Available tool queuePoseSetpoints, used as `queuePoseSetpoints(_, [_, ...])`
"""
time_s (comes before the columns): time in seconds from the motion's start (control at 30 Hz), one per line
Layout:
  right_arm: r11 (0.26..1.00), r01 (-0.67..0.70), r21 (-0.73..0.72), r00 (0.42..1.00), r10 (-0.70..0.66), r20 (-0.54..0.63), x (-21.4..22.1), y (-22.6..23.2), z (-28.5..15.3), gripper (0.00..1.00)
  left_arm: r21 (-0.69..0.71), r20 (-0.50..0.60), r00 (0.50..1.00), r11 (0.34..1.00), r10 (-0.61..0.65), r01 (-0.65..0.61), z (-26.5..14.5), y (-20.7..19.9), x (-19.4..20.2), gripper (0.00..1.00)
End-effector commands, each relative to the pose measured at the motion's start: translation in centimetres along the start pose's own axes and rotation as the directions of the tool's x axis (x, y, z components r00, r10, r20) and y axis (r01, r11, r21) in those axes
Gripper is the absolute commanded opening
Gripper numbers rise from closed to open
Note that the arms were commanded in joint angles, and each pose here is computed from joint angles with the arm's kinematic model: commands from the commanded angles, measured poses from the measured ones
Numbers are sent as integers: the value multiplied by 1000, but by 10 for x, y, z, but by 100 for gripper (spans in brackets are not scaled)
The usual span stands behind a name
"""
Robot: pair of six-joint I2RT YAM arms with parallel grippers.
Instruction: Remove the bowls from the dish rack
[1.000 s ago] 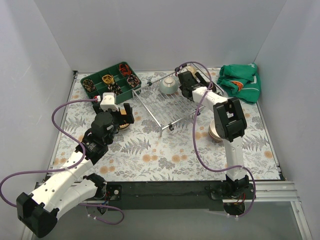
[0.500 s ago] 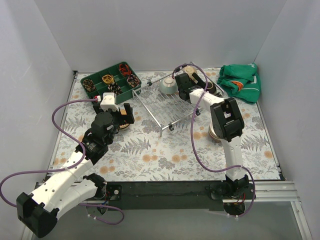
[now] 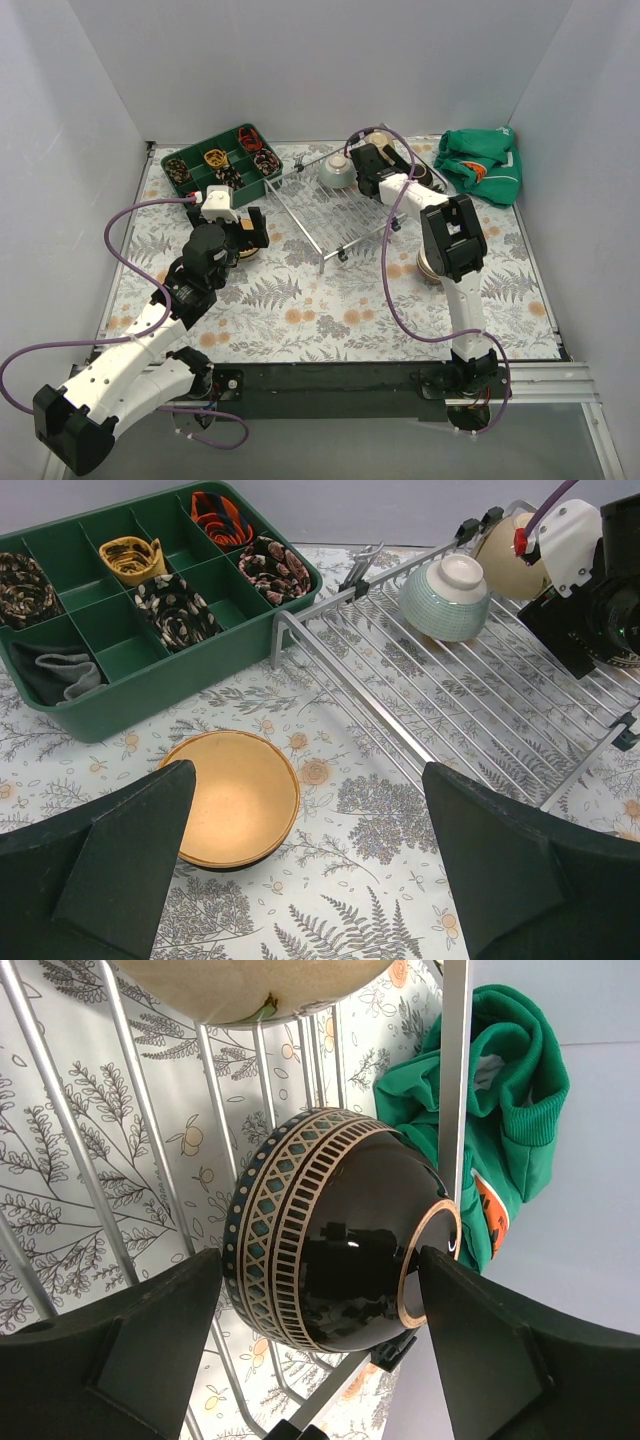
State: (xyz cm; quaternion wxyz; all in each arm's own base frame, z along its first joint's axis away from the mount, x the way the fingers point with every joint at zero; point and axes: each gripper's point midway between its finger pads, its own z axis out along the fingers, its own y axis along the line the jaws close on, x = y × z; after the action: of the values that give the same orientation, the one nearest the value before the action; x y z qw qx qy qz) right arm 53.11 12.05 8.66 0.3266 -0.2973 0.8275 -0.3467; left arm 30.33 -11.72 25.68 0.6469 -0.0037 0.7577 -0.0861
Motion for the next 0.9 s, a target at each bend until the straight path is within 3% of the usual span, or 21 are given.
queuePoseSetpoints(0.0, [969, 154, -195, 964, -191, -184, 72, 75, 24, 87, 3, 9, 1000, 1000, -1, 1, 0, 1, -1, 98])
queuePoseSetpoints(0.3, [981, 163, -106, 958, -183, -223, 74, 59, 19, 71, 4, 10, 1000, 1000, -1, 0, 0, 1, -1, 98])
queuePoseSetpoints(0.47, [986, 155, -65, 969, -164, -184, 55, 48, 1, 50, 3, 12, 1000, 1000, -1, 1, -1, 1, -1, 98])
queuePoseSetpoints(0.63, [989, 147, -26, 980, -150, -130, 31, 39, -19, 43, 1, 15, 1000, 1000, -3, 3, -1, 2, -2, 98])
queuePoseSetpoints(0.87, [994, 109, 25, 992, -107, -66, 6, 19, -45, 41, -1, 22, 1000, 1000, -4, 4, -2, 2, -4, 98])
